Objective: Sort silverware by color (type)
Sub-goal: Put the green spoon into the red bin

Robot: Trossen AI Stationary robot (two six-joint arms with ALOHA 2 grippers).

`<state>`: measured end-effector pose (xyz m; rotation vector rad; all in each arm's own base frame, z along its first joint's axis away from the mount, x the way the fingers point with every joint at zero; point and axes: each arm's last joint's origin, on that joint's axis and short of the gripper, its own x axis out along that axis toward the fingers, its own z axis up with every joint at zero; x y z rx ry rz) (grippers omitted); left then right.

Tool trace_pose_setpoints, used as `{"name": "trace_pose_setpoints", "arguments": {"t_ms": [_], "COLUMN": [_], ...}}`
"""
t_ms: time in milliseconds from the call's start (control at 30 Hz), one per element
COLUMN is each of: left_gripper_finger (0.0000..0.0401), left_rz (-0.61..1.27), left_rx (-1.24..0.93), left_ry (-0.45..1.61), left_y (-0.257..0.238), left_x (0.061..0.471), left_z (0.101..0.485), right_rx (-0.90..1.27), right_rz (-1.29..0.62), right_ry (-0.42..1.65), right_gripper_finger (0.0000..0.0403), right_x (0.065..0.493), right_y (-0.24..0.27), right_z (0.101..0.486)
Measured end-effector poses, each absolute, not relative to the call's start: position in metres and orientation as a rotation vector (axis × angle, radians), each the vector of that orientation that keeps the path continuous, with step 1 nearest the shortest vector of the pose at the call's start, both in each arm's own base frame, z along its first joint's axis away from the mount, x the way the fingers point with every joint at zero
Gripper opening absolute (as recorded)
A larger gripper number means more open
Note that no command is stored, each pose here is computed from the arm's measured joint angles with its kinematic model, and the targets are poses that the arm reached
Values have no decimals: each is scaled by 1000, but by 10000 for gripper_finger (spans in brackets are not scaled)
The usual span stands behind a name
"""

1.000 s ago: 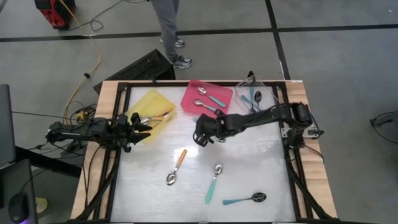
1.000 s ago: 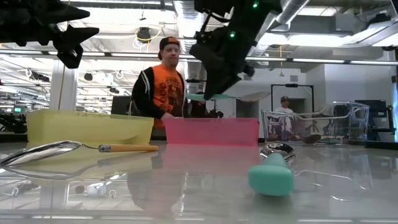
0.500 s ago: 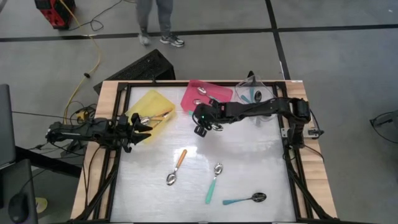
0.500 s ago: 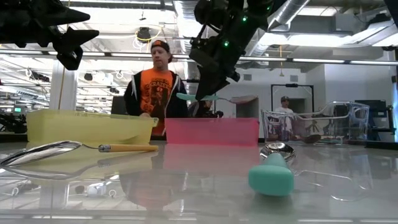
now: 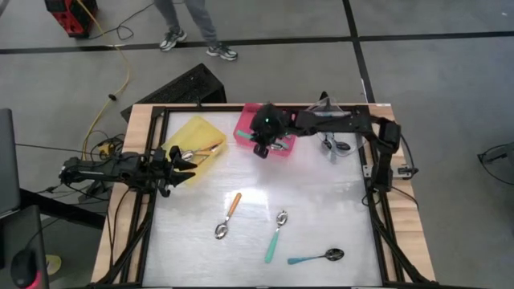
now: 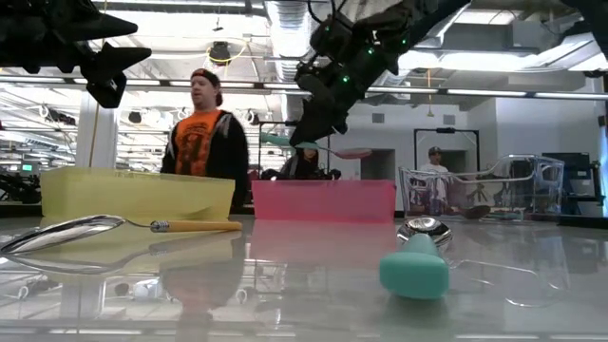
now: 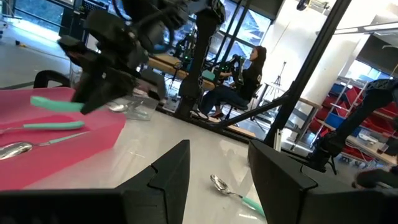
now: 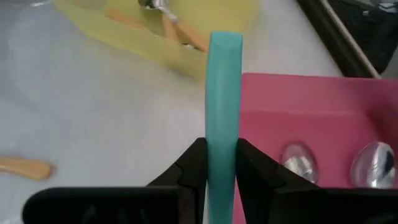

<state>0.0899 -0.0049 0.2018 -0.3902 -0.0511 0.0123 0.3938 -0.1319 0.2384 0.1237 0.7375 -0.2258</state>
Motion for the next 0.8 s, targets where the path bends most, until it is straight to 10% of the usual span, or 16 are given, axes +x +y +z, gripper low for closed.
{"name": "trace_pose_setpoints", "arguments": {"t_ms": [800], "left_gripper_finger": [148], "left_rz": [39], "left_rx": [-374], "left_ry": [-57], "left_y": [-4], "left_x": [90], "left_z": [202], "right_rx": [77], "right_rz": [-210], "right_ry": [452], "right_gripper_finger": [90], "right_x": [372], "right_y": [-205], "right_z": [242]}}
